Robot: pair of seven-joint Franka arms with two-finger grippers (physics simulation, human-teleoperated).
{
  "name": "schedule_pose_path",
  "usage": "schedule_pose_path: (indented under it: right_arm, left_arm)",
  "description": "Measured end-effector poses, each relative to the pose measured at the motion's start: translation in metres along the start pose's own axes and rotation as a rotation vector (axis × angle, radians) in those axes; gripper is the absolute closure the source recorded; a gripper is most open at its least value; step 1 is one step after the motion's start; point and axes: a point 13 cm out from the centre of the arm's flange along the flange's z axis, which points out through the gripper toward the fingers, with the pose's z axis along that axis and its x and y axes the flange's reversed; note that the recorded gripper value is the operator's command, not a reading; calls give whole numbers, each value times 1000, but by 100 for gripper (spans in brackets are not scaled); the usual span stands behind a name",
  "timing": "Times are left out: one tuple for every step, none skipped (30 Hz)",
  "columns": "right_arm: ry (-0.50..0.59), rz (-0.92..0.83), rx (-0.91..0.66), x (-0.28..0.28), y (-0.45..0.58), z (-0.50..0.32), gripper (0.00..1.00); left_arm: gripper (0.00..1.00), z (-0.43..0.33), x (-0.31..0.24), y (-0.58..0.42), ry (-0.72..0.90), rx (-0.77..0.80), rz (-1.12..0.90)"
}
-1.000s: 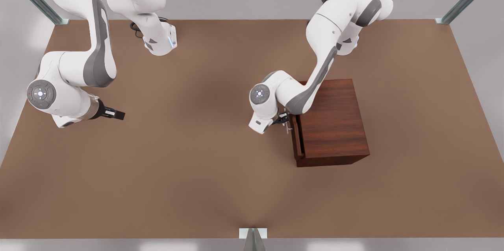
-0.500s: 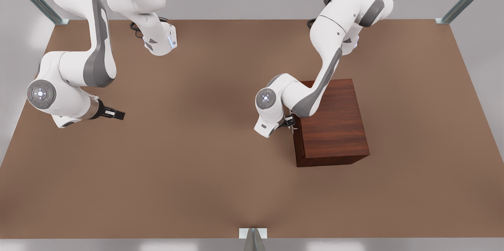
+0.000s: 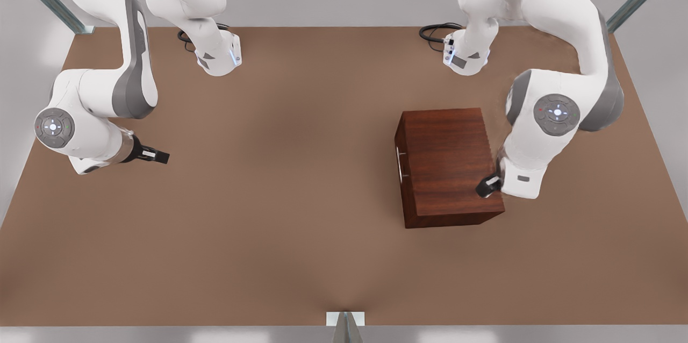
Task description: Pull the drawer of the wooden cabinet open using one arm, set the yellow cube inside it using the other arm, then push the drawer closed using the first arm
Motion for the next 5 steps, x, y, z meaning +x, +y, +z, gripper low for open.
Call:
schedule_pose_path:
  right_arm:
    - [0, 0, 0, 0, 0, 0, 0]
    - [1, 0, 0, 0, 0, 0, 0]
    - [1, 0, 0, 0, 0, 0, 0]
    - [1, 0, 0, 0, 0, 0, 0]
    - [2, -1, 0, 0, 0, 1, 0]
  left_arm:
    - [0, 13, 8, 43, 34, -12, -5]
    - [0, 9, 6, 51, 32, 3, 16]
    - [0, 1, 6, 40, 24, 18, 63]
    - [0, -4, 13, 25, 20, 28, 119]
    - [0, -7, 19, 14, 19, 36, 170]
